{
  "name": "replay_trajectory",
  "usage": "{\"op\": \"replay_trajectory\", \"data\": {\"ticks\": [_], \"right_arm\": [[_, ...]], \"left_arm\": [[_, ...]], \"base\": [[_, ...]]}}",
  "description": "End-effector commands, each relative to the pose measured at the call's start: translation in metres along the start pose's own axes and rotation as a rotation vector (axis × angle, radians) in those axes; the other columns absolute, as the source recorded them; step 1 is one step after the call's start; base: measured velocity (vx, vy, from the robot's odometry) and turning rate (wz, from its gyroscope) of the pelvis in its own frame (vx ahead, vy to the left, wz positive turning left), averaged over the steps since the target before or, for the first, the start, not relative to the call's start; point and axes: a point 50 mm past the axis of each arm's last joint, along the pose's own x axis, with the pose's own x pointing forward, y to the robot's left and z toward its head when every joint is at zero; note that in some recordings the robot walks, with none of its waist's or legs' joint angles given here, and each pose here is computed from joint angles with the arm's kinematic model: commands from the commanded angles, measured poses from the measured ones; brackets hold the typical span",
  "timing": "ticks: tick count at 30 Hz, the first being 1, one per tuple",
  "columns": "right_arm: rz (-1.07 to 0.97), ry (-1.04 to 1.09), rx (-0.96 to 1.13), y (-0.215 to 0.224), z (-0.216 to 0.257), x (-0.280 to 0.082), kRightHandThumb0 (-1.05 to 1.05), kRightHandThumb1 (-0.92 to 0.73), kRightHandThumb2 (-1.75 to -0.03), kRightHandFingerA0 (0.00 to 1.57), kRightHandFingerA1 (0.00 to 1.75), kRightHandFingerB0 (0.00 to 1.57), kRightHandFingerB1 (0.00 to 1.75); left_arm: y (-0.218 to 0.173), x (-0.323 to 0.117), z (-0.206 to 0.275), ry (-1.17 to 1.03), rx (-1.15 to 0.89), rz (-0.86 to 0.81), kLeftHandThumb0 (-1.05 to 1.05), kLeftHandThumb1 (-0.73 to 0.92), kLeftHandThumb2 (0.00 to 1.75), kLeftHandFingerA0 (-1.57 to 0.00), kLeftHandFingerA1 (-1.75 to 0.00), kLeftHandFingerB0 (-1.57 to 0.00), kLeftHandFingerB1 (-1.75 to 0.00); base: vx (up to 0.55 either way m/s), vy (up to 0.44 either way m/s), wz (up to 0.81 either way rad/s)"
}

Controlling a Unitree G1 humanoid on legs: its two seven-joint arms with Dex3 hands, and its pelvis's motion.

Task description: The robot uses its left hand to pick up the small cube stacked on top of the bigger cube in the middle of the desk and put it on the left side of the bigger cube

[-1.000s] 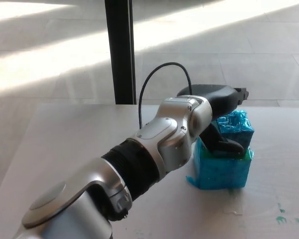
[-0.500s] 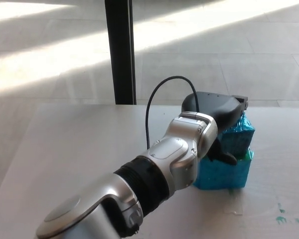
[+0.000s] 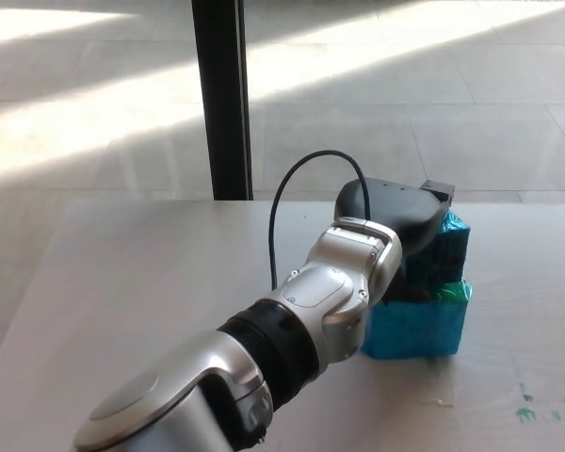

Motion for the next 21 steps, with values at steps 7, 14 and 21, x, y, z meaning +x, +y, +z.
{"op": "replay_trajectory", "data": {"ticks": [7,14,21], "right_arm": [[-0.041,-0.047,-0.028,-0.002,0.006,0.001,-0.6,-0.78,-0.63,0.48,0.75,0.45,0.43],[-0.047,-0.057,0.005,-0.002,0.009,0.003,-0.58,-0.8,-0.64,0.52,0.82,0.58,0.46],[-0.04,-0.07,0.005,-0.001,0.01,0.003,-0.55,-0.84,-0.65,0.5,0.74,0.59,0.48]], "left_arm": [[-0.03,-0.004,-0.011,0.001,-0.15,0.079,-0.38,0.7,0.61,-0.84,-1.0,-0.71,-0.61],[-0.035,-0.003,-0.004,-0.002,-0.231,0.07,-0.39,0.57,0.57,-0.8,-1.08,-0.88,-0.59],[-0.043,-0.004,-0.002,-0.006,-0.217,0.067,-0.27,0.81,0.69,-0.79,-1.75,-0.63,-1.35]], "base": [[0.0,0.0,0.0],[0.0,0.0,0.0],[0.0,0.0,0.0]]}}
